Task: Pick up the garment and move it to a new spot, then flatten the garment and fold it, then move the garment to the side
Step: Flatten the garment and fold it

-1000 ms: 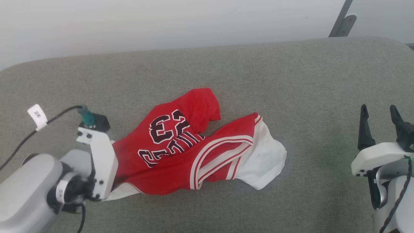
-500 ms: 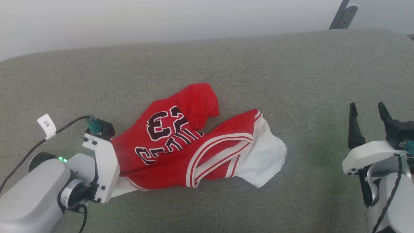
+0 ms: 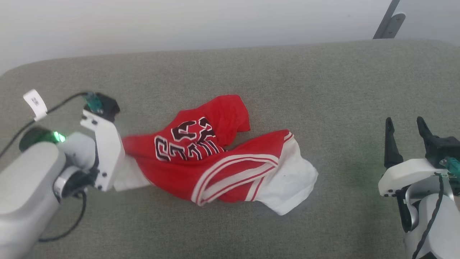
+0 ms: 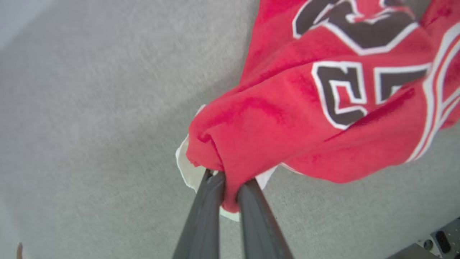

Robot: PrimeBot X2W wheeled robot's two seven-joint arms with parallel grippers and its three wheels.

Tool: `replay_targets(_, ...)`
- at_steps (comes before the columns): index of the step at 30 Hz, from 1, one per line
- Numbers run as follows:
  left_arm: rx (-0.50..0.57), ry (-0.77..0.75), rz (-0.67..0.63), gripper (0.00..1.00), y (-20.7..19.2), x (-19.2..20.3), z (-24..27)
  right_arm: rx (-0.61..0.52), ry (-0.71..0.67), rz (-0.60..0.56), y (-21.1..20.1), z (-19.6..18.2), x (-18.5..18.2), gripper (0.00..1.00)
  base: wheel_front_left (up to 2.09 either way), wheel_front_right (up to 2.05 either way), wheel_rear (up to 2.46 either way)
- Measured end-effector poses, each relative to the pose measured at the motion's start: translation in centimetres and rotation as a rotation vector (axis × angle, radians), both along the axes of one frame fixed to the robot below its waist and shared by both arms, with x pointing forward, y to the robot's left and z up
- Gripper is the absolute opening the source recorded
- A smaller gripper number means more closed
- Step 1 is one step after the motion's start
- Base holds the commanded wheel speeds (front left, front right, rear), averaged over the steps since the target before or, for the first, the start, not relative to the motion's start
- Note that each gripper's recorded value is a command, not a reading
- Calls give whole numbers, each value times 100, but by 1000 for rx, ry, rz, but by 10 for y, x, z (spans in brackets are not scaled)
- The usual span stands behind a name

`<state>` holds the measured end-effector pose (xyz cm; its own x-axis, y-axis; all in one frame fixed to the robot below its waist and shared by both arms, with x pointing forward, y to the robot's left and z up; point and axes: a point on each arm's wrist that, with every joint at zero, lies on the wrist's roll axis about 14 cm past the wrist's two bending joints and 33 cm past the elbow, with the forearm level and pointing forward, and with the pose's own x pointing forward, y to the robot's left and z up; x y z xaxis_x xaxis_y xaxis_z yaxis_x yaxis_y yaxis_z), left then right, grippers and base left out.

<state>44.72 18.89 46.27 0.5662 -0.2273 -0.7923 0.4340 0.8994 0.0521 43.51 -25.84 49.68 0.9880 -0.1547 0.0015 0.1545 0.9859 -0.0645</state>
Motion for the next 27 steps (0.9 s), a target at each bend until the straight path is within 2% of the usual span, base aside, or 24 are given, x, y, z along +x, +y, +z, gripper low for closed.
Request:
replay_targets(5, 38, -133, -30, 0, 2, 26, 19, 0, 7, 5, 1, -3, 0, 100, 0, 0, 0)
replay_targets(11, 59, -153, -49, 0, 1, 38, 4, 4, 17, 3, 0, -7, 1, 100, 0, 0, 0)
replay_targets(12, 53, -122, -40, 18, 0, 37, -10, 7, 22, -2, -2, -9, 1, 100, 0, 0, 0)
replay_targets(14, 38, -92, -26, 26, 0, 36, -21, 7, 25, -8, -4, -10, 1, 100, 0, 0, 0)
replay_targets(16, 21, -81, -5, 100, 0, 37, -28, 6, 27, -10, -5, -11, 1, 100, 0, 0, 0)
replay_targets(20, -28, -74, 37, 100, 1, 38, -32, 8, 29, -5, -3, -12, 1, 100, 0, 0, 0)
replay_targets(27, -111, -192, 108, 100, 13, 46, -5, 10, 31, 50, 17, -12, 5, 100, 0, 0, 0)
